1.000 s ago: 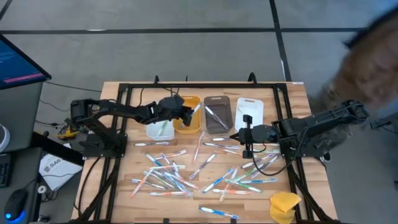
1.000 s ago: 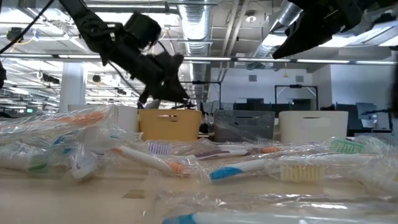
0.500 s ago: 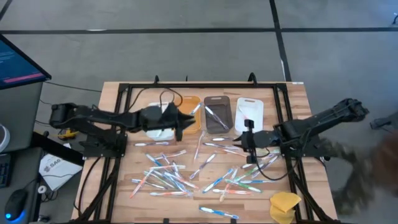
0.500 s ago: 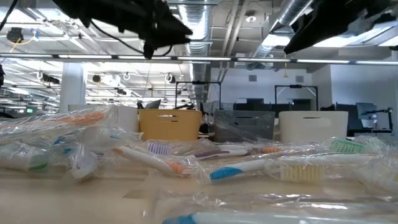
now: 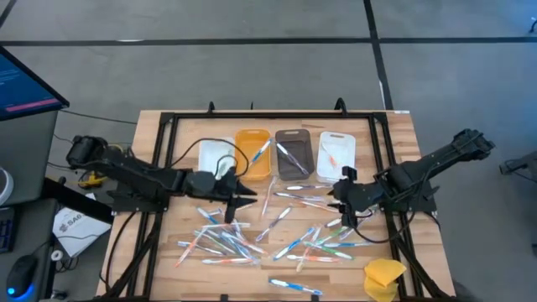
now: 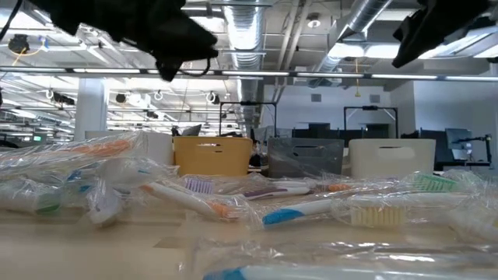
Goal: Pick & Place Toothbrushes
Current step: Put the orange toothbrush into the right white bin
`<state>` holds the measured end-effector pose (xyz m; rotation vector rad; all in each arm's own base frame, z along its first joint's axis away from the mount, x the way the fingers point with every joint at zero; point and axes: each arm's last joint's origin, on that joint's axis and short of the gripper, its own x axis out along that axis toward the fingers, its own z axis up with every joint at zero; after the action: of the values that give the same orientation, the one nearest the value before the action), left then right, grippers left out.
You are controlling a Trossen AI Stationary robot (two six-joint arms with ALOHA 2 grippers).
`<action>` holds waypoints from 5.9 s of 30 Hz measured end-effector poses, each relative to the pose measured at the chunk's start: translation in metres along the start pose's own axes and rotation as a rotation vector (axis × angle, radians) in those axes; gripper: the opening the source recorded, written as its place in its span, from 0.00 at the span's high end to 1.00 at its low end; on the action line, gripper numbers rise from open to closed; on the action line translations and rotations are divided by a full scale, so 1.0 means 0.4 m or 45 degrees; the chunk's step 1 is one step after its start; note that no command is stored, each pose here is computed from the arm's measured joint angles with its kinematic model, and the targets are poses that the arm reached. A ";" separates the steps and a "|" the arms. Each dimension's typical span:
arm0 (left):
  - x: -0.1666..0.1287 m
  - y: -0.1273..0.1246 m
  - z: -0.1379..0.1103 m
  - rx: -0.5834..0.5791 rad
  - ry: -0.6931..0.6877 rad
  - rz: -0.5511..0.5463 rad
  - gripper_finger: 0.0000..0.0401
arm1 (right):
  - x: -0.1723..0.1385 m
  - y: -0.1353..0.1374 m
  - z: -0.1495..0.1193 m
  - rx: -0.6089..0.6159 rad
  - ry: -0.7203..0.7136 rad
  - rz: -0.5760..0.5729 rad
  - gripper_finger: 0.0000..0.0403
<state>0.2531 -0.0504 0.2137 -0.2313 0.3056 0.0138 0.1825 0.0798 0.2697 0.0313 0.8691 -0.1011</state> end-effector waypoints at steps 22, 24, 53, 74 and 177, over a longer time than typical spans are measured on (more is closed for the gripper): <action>-0.038 -0.035 -0.101 0.125 -0.230 -0.125 0.75 | 0.197 0.055 -0.033 0.048 0.384 -0.149 0.46; -0.029 -0.036 -0.106 0.158 -0.245 -0.121 0.75 | 0.224 0.058 -0.037 0.068 0.429 -0.129 0.46; 0.048 0.093 -0.097 0.443 -0.399 -0.075 0.75 | 0.336 0.000 -0.038 0.287 0.602 -0.150 0.58; 0.052 0.110 -0.066 0.507 -0.484 -0.129 0.75 | 0.352 -0.011 -0.090 0.332 0.625 -0.184 0.62; 0.059 0.107 -0.091 0.409 -0.347 -0.154 0.75 | 0.106 -0.310 0.046 0.902 0.340 -0.780 0.98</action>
<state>0.2626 -0.0176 0.1633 0.0724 0.0193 -0.1217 0.2111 -0.0480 0.2509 0.4495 1.0495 -0.9948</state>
